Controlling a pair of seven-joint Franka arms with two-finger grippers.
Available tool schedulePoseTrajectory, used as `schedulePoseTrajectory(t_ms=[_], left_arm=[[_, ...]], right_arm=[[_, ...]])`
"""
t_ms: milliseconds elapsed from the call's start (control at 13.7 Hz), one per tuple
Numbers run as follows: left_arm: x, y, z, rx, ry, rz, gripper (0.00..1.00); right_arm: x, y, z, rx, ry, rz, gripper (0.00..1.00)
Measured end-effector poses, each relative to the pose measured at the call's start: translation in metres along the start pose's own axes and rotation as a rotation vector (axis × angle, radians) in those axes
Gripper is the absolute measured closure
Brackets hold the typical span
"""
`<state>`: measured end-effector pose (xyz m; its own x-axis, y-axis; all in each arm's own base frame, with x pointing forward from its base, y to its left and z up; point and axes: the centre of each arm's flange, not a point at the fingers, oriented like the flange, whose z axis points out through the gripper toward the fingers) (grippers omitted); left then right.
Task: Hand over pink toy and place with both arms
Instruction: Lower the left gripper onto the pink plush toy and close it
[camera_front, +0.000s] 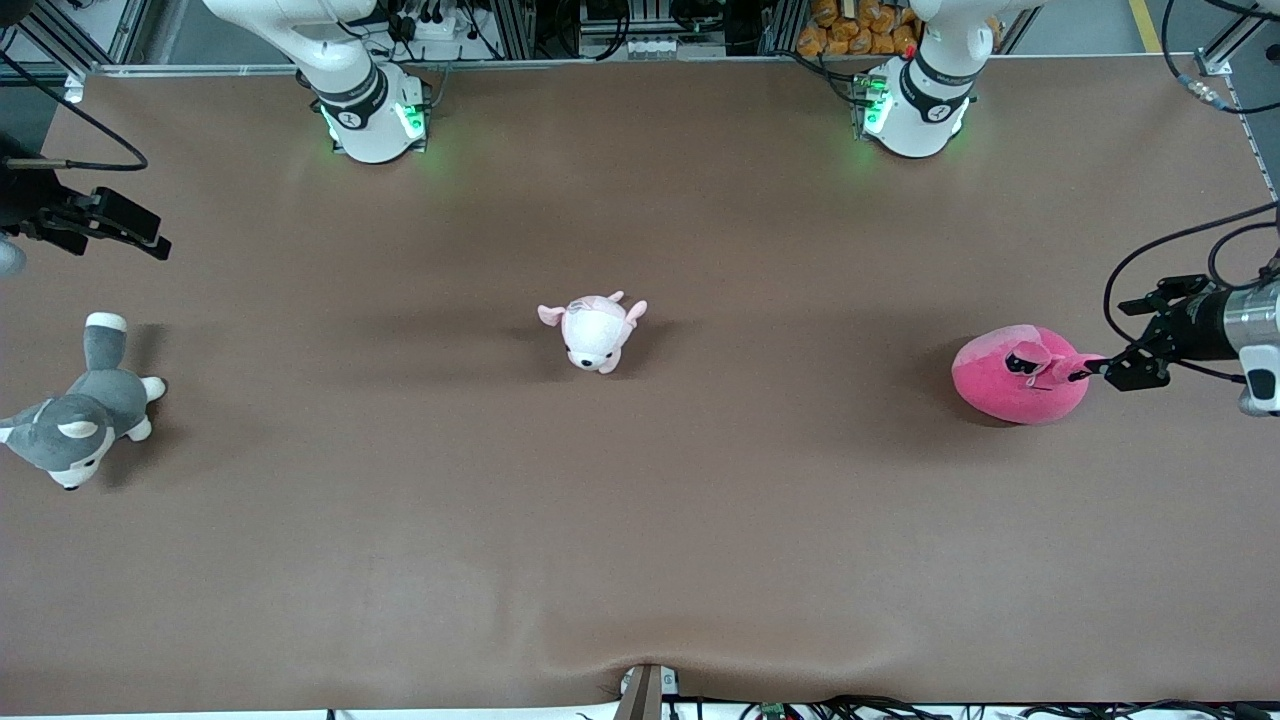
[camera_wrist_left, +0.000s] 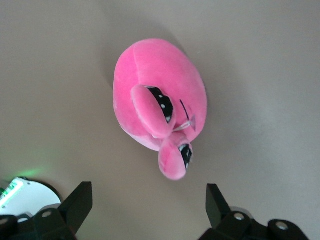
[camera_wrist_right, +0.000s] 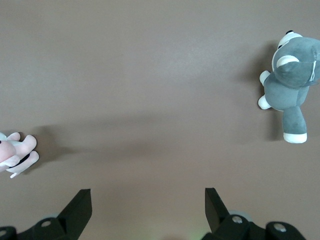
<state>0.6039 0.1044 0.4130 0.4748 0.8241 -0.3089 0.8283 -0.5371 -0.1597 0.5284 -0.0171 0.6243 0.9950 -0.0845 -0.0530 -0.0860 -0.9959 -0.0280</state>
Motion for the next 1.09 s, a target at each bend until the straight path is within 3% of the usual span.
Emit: schedulePoseTrajectory(t_ms=[219, 364, 1020, 1093], left_arm=[[0.038, -0.011, 0.033, -0.036, -0.119, -0.074, 0.00], [0.056, -0.016, 0.051, -0.043, -0.164, -0.106, 0.00], [0.093, -0.034, 0.080, -0.067, -0.231, -0.179, 0.00], [0.093, -0.034, 0.080, -0.072, -0.234, -0.180, 0.09]], right_arm=[[0.001, 0.002, 0.001, 0.000, -0.002, 0.004, 0.00], [0.001, 0.004, 0.002, 0.000, -0.003, 0.007, 0.00], [0.001, 0.003, 0.002, 0.000, -0.003, 0.005, 0.00], [0.001, 0.002, 0.002, 0.000, -0.003, 0.004, 0.00]])
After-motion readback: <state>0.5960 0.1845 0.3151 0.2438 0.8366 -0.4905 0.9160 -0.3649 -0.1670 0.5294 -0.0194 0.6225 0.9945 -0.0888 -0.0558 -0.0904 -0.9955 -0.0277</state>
